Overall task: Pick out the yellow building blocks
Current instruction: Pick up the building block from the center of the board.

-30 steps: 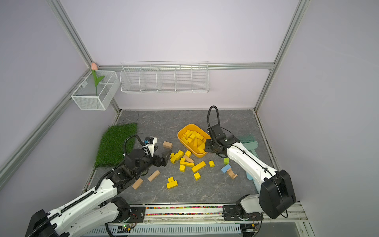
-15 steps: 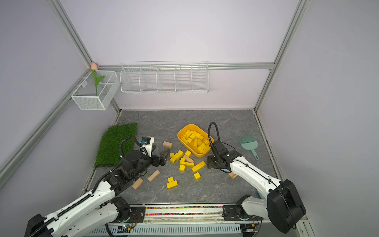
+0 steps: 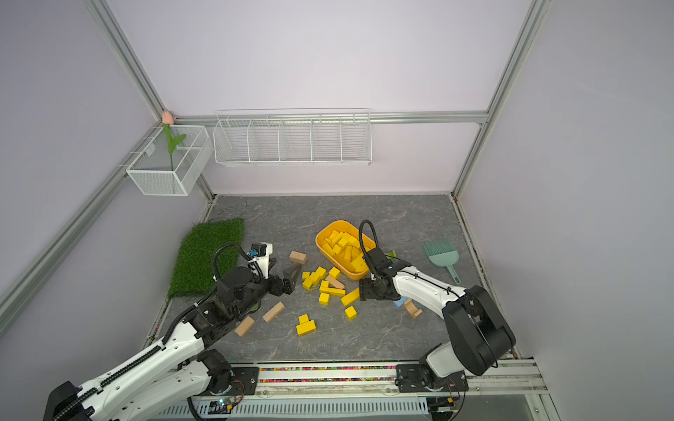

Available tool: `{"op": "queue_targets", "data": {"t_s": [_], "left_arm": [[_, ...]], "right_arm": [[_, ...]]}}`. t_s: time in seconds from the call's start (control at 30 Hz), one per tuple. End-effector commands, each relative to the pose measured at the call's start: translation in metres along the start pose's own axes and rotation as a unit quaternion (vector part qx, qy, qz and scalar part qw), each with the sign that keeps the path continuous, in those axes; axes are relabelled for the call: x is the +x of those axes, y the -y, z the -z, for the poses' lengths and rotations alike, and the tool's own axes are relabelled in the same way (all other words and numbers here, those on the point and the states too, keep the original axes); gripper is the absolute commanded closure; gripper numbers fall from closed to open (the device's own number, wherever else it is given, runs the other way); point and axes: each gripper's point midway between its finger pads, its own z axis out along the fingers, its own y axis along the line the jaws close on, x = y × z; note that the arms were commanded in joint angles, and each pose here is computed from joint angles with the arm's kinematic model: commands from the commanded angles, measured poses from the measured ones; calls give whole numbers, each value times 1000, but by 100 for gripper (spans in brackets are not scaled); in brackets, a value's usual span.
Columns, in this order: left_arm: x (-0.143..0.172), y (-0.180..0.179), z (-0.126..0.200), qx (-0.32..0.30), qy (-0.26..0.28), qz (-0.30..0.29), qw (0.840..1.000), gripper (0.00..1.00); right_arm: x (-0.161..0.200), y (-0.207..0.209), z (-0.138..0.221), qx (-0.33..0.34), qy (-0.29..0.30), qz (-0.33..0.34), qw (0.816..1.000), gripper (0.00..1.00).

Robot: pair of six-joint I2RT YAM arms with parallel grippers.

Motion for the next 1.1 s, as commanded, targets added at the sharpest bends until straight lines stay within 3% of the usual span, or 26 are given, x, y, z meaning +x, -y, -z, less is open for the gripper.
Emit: {"op": "queue_targets", "data": {"t_s": [0.0, 0.27, 0.7, 0.87, 1.07], "left_arm": [[5, -5, 1, -9, -3, 7, 1000, 1], [6, -5, -2, -11, -10, 6, 1000, 0], [6, -5, -3, -11, -10, 5, 1000, 0], [6, -5, -3, -11, -10, 5, 1000, 0], [6, -6, -1, -11, -7, 8, 1000, 0]], "right_arm": [[-7, 0, 1, 10, 3, -2, 1000, 22], [-16, 6, -2, 36, -3, -15, 999, 47], [-15, 4, -7, 30, -12, -12, 999, 68], [-14, 2, -8, 26, -16, -10, 999, 70], [-13, 1, -13, 28, -30, -8, 999, 63]]}}
